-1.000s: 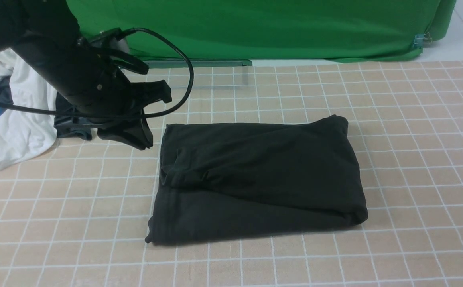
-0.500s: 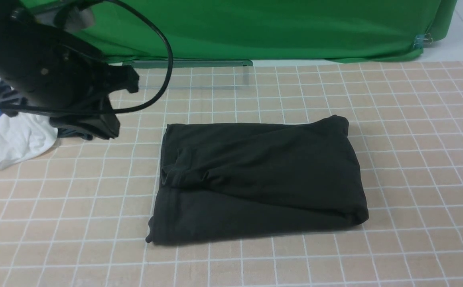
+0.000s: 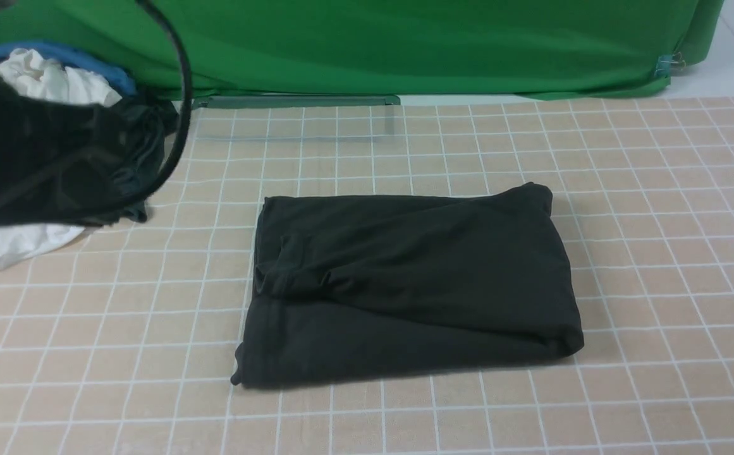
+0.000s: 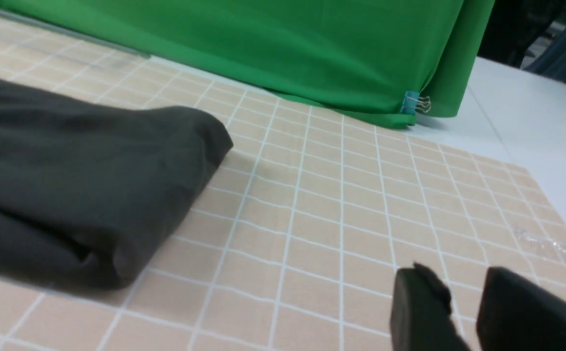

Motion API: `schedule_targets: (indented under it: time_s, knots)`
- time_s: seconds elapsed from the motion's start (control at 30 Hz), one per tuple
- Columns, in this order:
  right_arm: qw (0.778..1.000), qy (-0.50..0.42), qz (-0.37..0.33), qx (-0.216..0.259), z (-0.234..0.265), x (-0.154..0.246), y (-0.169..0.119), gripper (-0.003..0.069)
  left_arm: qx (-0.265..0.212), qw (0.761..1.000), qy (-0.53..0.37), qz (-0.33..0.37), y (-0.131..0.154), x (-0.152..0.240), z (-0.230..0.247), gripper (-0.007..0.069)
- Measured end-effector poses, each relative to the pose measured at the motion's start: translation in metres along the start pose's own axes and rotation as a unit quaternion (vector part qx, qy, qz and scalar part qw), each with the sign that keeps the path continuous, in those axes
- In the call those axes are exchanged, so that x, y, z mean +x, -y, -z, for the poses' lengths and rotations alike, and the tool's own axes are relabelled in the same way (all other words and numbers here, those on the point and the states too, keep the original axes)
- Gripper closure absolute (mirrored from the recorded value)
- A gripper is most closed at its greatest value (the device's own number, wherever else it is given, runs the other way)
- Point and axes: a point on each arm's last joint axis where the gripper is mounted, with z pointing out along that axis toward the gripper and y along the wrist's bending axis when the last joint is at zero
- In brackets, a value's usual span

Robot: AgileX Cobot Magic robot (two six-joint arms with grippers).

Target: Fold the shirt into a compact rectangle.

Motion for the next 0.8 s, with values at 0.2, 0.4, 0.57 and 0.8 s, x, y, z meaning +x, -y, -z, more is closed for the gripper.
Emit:
schedule_targets:
  time_s: [0.2,0.4,0.57,0.8]
  knots:
    - [1.0,0.0,0.002,0.0,0.0,0.0,0.0,0.0425,0.036,0.997,0.064,0.012,-0.007,0.066,0.008,0.0609]
    - [1.0,0.0,0.002,0.0,0.0,0.0,0.0,0.0421,0.119,0.962,0.245,0.018,-0.018,0.142,-0.004,0.0609]
    - [1.0,0.0,0.002,0.0,0.0,0.0,0.0,0.0421,0.13,0.933,0.334,0.044,-0.032,0.174,-0.024,0.0609]
    - [1.0,0.0,0.002,0.0,0.0,0.0,0.0,0.0421,0.099,0.933,0.345,0.03,-0.045,0.194,-0.049,0.0609]
